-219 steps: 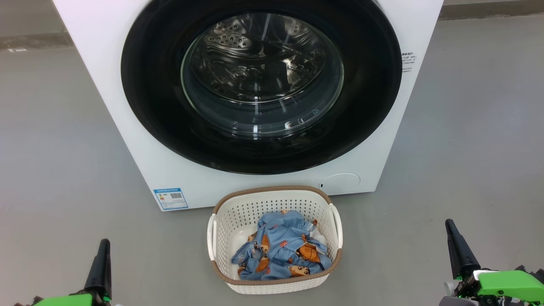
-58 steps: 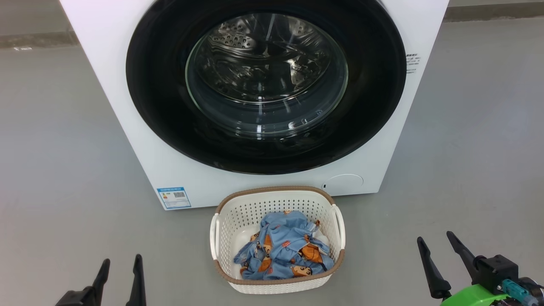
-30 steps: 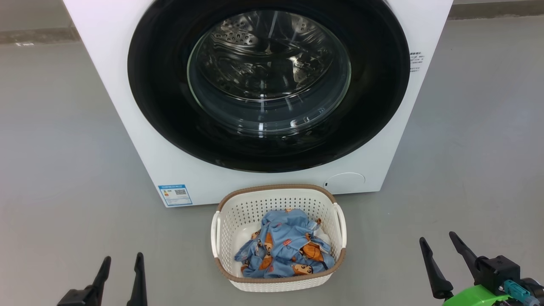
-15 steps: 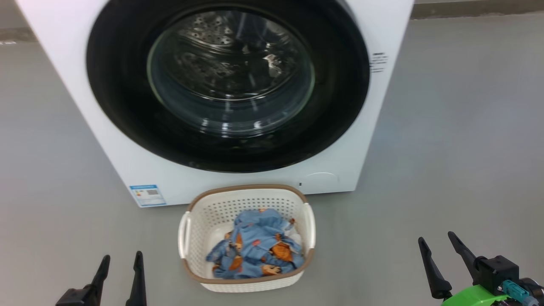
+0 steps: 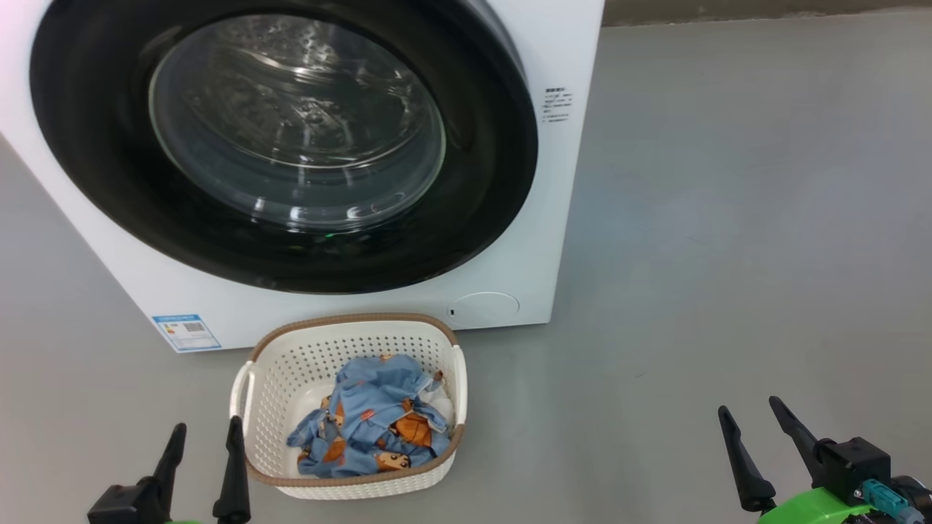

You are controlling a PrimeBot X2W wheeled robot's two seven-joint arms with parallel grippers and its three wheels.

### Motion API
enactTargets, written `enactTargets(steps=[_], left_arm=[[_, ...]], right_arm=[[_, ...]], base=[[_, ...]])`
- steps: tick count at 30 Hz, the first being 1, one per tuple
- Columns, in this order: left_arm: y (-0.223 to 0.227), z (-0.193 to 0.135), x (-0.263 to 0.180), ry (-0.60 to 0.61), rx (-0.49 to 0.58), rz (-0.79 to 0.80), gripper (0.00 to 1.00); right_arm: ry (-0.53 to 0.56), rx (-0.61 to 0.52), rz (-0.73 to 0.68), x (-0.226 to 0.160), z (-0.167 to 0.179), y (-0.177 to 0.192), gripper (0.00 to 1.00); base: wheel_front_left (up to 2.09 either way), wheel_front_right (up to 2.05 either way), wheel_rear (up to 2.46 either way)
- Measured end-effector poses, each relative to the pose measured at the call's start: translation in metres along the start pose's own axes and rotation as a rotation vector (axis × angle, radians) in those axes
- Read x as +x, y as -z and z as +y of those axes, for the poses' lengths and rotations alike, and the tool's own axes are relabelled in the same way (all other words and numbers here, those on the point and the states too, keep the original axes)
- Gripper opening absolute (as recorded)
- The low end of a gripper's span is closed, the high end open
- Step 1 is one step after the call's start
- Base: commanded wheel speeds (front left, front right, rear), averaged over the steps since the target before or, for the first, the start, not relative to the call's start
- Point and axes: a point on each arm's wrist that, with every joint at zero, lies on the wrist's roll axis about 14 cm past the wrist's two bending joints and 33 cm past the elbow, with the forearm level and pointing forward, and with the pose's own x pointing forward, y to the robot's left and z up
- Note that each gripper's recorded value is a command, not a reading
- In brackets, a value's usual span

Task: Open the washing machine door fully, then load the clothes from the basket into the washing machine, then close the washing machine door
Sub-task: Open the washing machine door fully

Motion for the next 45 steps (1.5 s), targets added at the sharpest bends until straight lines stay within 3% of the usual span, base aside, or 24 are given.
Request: enactTargets(steps=[18, 19, 20, 21, 22, 37, 45], left_arm=[[0.000, 0.001, 0.000, -0.001, -0.001, 0.000, 1.00], [0.000, 0.001, 0.000, -0.002, -0.002, 0.000, 1.00], [0.000, 0.001, -0.001, -0.003, -0.003, 0.000, 1.00], [0.000, 0.001, -0.001, -0.003, -0.005, 0.000, 1.00], [0.000, 0.001, -0.001, -0.004, -0.007, -0.001, 1.00], [0.000, 0.001, -0.001, -0.003, -0.007, 0.000, 1.00], [0.002, 0.001, -0.001, -0.003, -0.007, 0.005, 1.00]], right_arm=[[-0.004, 0.000, 0.000, 0.001, 0.001, 0.000, 1.00], [-0.006, 0.000, -0.001, 0.001, 0.002, 0.000, 0.93], [-0.009, 0.000, 0.000, 0.001, 0.003, 0.000, 0.40], [-0.012, -0.001, 0.000, 0.001, 0.004, 0.000, 0.07], [-0.015, 0.000, 0.000, 0.001, 0.005, 0.000, 0.00], [-0.016, 0.015, -0.003, 0.001, 0.005, -0.001, 0.00], [0.096, 0.268, -0.022, 0.000, -0.009, 0.003, 0.00]], base=[[0.06, 0.06, -0.12], [0.00, 0.00, 0.00], [0.00, 0.00, 0.00], [0.00, 0.00, 0.00], [0.00, 0.00, 0.00], [0.00, 0.00, 0.00], [0.00, 0.00, 0.00]])
